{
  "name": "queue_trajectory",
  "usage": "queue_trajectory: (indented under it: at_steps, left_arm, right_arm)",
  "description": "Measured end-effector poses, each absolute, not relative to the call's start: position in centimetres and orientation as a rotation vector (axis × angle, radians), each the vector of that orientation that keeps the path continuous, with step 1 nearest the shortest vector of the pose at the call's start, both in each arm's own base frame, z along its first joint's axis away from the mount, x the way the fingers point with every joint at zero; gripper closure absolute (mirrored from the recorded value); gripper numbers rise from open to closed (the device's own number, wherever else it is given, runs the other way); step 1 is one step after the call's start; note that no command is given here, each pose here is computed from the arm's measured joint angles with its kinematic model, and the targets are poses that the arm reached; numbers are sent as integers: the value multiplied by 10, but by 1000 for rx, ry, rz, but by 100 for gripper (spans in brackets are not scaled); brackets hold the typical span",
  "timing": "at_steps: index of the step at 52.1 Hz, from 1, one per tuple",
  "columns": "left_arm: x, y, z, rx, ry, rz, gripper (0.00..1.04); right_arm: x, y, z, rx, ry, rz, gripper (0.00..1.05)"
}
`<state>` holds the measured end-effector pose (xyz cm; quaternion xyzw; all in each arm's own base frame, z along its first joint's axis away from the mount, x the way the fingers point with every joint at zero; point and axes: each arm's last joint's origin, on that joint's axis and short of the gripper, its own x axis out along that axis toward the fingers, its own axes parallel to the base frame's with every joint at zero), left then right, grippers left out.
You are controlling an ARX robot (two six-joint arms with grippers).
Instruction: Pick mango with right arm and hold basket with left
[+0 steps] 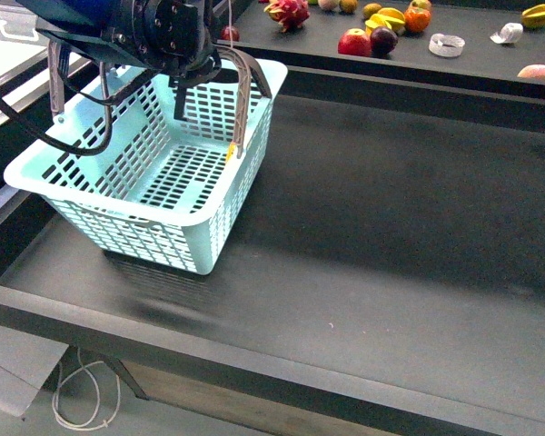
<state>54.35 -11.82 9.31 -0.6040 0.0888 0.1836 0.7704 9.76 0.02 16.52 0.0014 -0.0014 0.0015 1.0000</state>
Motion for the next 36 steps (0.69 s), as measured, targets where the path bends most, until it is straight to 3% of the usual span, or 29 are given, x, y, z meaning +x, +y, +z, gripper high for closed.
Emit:
queue_trajectory:
  at_steps: [7, 21, 31, 36]
  left_arm:
    - [549, -116, 94, -1306, 193, 406, 100]
    - [548, -113, 90, -1224, 213, 451, 57]
    - [527, -111, 101, -1145, 211, 429, 9]
    - [510, -107, 118, -1107, 189, 389, 9]
  right_arm:
    - [98, 0, 165, 3, -3, 3, 8]
    - [98, 0, 165, 3, -3, 3, 8]
    - [98, 0, 165, 3, -3, 3, 8]
    - [98, 0, 165, 3, -3, 3, 8]
